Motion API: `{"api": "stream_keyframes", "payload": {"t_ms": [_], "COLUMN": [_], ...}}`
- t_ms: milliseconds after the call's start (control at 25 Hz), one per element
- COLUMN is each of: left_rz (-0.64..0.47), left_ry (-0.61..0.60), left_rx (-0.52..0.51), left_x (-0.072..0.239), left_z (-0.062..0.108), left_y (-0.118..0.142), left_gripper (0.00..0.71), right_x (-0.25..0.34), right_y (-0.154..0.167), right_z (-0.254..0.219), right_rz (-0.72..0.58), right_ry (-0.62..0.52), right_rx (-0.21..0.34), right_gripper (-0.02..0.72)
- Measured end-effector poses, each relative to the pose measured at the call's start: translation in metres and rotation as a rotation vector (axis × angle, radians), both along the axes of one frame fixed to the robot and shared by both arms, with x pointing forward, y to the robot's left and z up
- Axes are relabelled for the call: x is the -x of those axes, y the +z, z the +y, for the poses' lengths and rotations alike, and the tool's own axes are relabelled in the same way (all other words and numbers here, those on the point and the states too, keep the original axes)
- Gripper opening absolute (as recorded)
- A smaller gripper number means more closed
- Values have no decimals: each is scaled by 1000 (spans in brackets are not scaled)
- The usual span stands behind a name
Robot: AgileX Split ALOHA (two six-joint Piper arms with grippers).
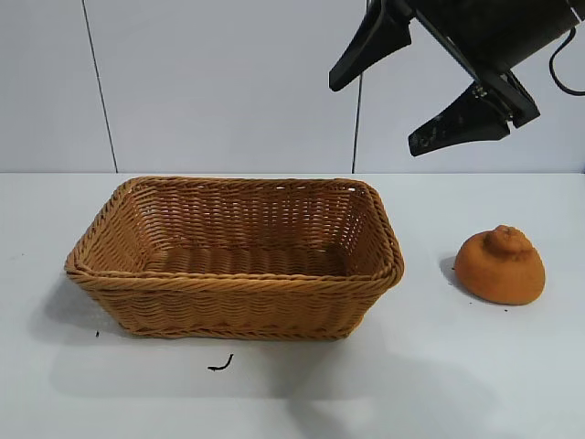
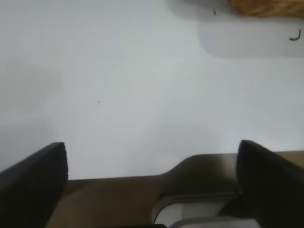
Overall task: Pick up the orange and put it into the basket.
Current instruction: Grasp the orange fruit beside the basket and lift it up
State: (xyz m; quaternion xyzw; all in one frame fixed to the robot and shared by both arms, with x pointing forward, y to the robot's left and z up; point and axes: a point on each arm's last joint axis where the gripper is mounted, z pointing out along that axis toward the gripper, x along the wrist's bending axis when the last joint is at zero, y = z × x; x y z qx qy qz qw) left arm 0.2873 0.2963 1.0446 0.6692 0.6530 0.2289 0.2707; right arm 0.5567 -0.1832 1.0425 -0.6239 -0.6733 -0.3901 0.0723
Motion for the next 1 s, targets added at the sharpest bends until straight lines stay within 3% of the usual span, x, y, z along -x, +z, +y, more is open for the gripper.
{"api": "stream_keyframes", "payload": {"t_ms": [320,440,600,840,1000], "left_rz": [-319,-375,-378,-378,-378], "left_ry": [1,1,3,4,4], "left_rx": [19,22,22,21,21], "left_x": [45,54,54,54,54], "left_z": [3,3,3,4,4], "left_y": [9,8,8,8,8], "left_gripper": [692,692,692,692,692], "right_x": [1,1,-3,-13,-26], "right_y": [0,1,16,38,34], "right_z": [0,0,-6,-35,-62], "right_rz": [6,3,-32,-23,20], "right_ry": [9,36,91,13,-59], "right_rx": [3,30,158,473,530], "right_gripper": [696,696,696,696,696]}}
